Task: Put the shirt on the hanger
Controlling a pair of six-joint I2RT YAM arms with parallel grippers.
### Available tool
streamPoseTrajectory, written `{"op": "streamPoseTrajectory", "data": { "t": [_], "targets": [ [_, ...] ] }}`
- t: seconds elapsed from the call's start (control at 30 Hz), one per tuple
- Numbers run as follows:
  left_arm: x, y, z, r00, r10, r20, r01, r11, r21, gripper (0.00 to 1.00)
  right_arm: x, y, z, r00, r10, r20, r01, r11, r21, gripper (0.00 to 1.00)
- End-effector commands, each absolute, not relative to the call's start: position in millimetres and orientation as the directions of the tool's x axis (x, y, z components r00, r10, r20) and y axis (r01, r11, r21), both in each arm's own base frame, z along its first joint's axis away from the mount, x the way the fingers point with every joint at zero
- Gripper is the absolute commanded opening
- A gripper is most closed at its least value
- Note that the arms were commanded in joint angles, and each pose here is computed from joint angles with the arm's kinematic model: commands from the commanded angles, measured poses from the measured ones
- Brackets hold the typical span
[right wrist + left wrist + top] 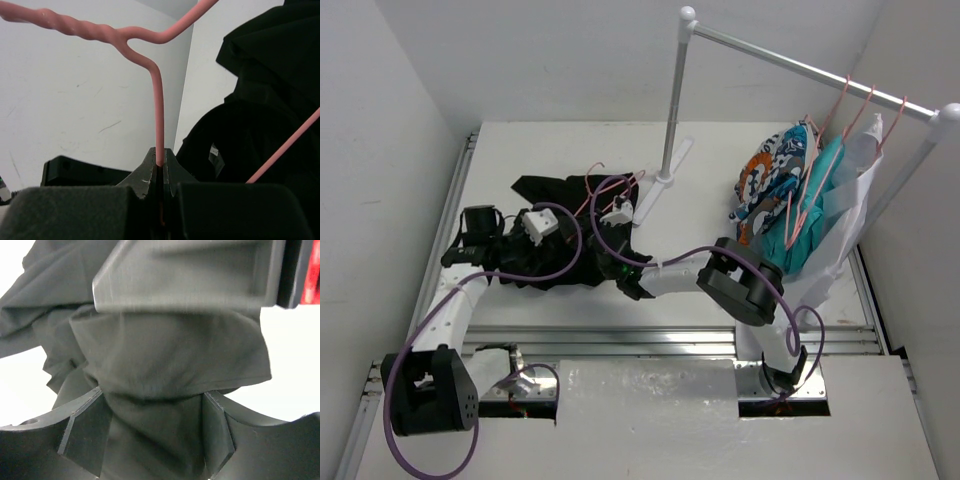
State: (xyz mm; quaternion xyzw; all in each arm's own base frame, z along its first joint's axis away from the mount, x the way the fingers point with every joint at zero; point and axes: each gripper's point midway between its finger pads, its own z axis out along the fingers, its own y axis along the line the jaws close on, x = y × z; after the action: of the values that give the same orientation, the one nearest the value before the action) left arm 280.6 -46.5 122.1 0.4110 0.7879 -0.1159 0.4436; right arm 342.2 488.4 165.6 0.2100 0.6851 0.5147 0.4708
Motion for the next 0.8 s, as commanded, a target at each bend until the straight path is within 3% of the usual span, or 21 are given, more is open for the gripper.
{"op": "streamPoseTrajectory", "data": {
  "t": [0.0,0.2,0.27,0.3,0.47,0.53,0.57,0.6,0.7,0.73,0.77],
  "targets": [
    [297,-58,142,-0.182,0.515,-0.837,0.751,0.623,0.22,0.61,331,495,229,-0.469,0.803,-0.368,-0.281,0.259,0.924,0.0],
    [314,-57,159,-0.141,0.481,-0.865,0.705,0.662,0.254,0.58,324,495,234,-0.485,0.798,-0.357,-0.287,0.241,0.927,0.0],
    [316,-58,160,-0.14,0.479,-0.866,0.706,0.662,0.252,0.53,321,493,238,-0.49,0.8,-0.346,-0.287,0.227,0.931,0.0],
    [316,-58,156,-0.155,0.479,-0.864,0.714,0.659,0.237,0.45,320,492,238,-0.496,0.797,-0.344,-0.286,0.223,0.932,0.0],
    [303,-74,149,-0.157,0.475,-0.866,0.781,0.596,0.185,0.42,315,485,244,-0.5,0.798,-0.335,-0.291,0.21,0.934,0.0],
    [302,-80,154,-0.143,0.462,-0.875,0.793,0.582,0.177,0.3,312,487,243,-0.517,0.793,-0.323,-0.285,0.196,0.938,0.0],
    [303,-81,161,-0.133,0.45,-0.883,0.788,0.588,0.181,0.06,312,487,242,-0.521,0.789,-0.325,-0.282,0.201,0.938,0.0],
    [305,-81,166,-0.128,0.44,-0.889,0.78,0.598,0.185,0.0,311,489,240,-0.532,0.78,-0.328,-0.28,0.203,0.938,0.0],
    [310,-80,182,-0.118,0.415,-0.902,0.756,0.627,0.19,0.0,309,490,235,-0.539,0.745,-0.393,-0.308,0.26,0.915,0.0],
    [310,-80,187,-0.125,0.41,-0.904,0.751,0.634,0.184,0.0,305,490,227,-0.561,0.71,-0.426,-0.318,0.29,0.903,0.04],
    [312,-78,187,-0.14,0.409,-0.902,0.747,0.642,0.175,0.0,303,487,229,-0.569,0.689,-0.449,-0.335,0.304,0.892,0.14]
  ]
}}
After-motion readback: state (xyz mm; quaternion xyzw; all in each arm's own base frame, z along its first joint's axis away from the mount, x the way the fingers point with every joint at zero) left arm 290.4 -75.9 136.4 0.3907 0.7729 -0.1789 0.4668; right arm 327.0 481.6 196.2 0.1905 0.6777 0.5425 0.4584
